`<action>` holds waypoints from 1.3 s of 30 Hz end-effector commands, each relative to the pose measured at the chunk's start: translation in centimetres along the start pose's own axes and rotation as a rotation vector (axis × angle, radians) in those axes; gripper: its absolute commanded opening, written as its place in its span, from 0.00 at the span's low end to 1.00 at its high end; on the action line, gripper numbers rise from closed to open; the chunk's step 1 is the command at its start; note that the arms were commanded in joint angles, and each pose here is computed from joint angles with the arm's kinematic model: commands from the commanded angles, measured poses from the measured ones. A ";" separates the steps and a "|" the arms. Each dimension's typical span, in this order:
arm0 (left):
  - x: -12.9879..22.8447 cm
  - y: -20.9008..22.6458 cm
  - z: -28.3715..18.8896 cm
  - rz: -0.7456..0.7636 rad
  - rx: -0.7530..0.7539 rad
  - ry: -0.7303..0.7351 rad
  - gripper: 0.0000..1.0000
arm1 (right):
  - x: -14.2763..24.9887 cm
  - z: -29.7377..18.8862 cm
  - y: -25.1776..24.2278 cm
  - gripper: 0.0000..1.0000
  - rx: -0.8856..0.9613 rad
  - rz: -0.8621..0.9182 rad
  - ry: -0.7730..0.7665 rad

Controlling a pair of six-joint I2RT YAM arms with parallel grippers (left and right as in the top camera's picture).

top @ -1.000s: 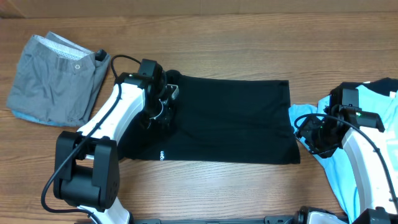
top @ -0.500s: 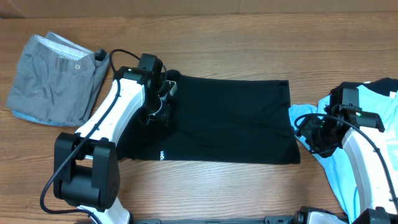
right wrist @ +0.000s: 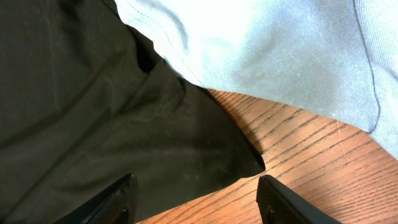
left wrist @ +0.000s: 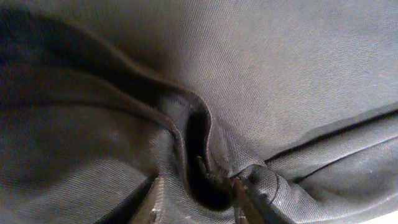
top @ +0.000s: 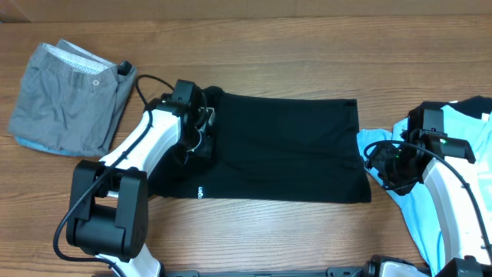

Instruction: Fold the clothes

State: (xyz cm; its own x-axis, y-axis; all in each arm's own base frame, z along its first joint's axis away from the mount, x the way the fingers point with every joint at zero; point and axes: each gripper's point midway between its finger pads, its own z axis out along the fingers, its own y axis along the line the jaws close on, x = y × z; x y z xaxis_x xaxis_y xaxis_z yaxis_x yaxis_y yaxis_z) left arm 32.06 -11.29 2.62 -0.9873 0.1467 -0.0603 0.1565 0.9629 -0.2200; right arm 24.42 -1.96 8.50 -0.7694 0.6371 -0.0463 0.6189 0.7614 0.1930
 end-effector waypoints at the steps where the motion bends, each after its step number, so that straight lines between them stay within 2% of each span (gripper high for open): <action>1: 0.3 -1.4 0.3 -0.025 0.069 0.010 0.05 | -0.7 -0.9 0.7 0.65 -0.027 -0.010 -0.030; 4: 0.2 -2.0 -0.7 -0.033 0.090 0.024 0.04 | -0.7 -0.9 0.6 0.65 -0.026 -0.009 -0.029; 9: -2.2 -3.0 -3.9 -0.018 0.095 -0.022 0.05 | -0.7 -0.9 0.7 0.65 -0.027 -0.010 -0.029; 16: -3.4 -3.8 -3.9 0.020 0.092 -0.068 0.06 | -0.7 -0.9 0.7 0.66 -0.027 -0.010 -0.028; 25: -3.3 -6.6 -3.1 0.084 0.094 -0.075 0.19 | -0.6 -0.9 0.9 0.66 -0.040 -0.010 -0.022; 32: -3.0 -7.5 -2.4 0.122 0.066 -0.064 0.39 | -0.5 -0.9 0.9 0.66 -0.040 -0.010 -0.021; 36: -4.0 -5.7 -5.3 0.058 0.002 -0.069 0.33 | -0.7 -0.9 1.0 0.66 -0.047 -0.012 -0.026; 37: -4.6 -5.2 -6.5 0.043 -0.012 -0.083 0.33 | -0.7 -0.9 1.2 0.66 -0.057 -0.013 -0.027; 39: -6.2 -4.4 -9.1 0.020 -0.026 -0.130 0.42 | -0.9 -1.0 2.3 0.66 -0.114 -0.055 -0.029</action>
State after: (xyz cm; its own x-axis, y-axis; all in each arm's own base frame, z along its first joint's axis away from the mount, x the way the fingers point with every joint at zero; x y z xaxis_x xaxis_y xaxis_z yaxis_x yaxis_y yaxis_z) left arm 32.98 -16.26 8.59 -0.9747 0.2124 -0.0693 0.2229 0.9467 -0.2326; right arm 24.80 -1.55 8.63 -0.7716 0.6346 -0.0439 0.6117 0.7591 0.2229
